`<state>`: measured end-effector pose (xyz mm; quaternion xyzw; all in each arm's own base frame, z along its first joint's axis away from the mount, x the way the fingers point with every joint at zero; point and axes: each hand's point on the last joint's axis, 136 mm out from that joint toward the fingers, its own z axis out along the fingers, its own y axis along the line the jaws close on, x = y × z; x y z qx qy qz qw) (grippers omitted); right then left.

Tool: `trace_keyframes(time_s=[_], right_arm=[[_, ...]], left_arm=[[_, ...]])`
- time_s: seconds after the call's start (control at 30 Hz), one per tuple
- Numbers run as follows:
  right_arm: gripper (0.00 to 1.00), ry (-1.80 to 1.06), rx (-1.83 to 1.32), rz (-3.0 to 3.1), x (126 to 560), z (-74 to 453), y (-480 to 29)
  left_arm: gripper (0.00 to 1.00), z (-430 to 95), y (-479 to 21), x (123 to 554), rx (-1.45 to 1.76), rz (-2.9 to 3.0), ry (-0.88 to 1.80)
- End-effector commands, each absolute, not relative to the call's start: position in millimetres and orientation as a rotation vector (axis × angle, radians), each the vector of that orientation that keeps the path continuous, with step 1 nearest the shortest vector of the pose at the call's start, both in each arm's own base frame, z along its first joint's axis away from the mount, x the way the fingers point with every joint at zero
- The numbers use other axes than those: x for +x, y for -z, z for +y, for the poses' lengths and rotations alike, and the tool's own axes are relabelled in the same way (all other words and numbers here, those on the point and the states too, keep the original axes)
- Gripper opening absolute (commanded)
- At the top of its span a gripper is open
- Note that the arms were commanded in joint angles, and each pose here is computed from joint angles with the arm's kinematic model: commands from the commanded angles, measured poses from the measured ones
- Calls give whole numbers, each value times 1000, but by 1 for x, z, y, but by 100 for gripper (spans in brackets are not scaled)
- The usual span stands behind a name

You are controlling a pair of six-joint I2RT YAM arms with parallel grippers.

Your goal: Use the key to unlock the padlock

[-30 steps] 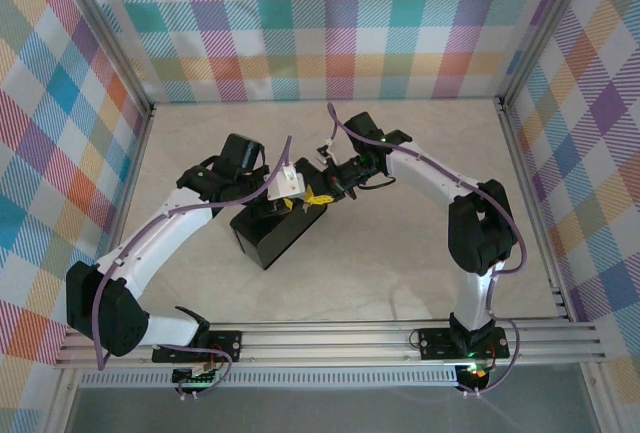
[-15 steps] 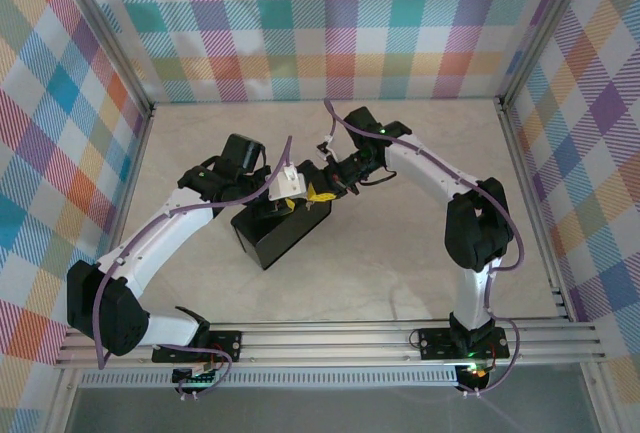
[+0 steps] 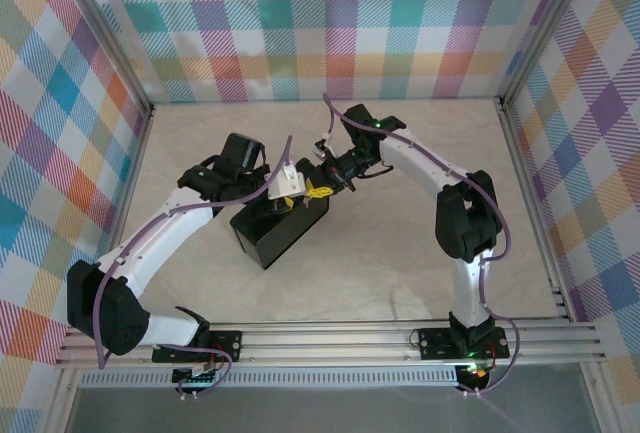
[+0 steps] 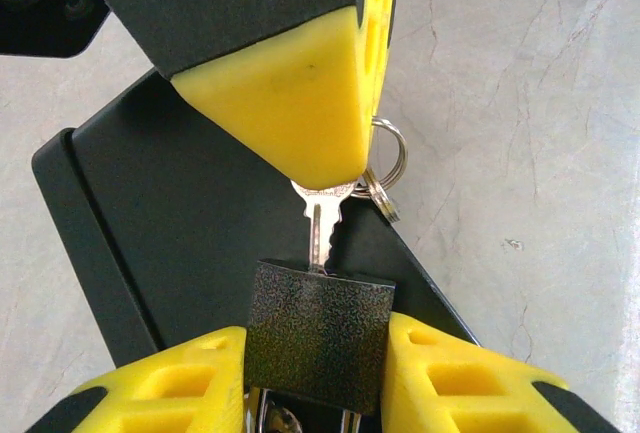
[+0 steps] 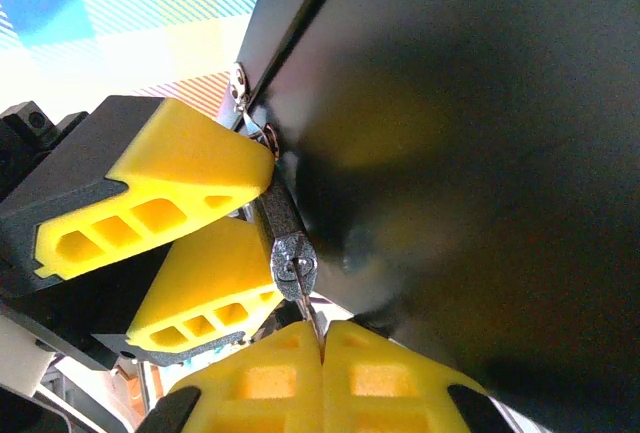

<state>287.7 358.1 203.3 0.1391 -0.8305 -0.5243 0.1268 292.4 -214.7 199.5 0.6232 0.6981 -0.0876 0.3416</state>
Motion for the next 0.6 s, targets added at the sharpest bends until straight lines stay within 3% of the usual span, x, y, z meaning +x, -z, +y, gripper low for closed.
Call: trace_keyframes(time_s=[0.0, 0.27, 0.57], right_arm=[[0, 1681, 583, -2303, 276, 393, -220], [0, 1749, 577, -2187, 259, 411, -235], [0, 1594, 461, -2328, 253, 392, -196]], left_arm=[[32, -251, -194, 268, 1730, 1683, 438], [32, -256, -204, 272, 1700, 1649, 457], [29, -252, -220, 283, 1614, 1621, 449]])
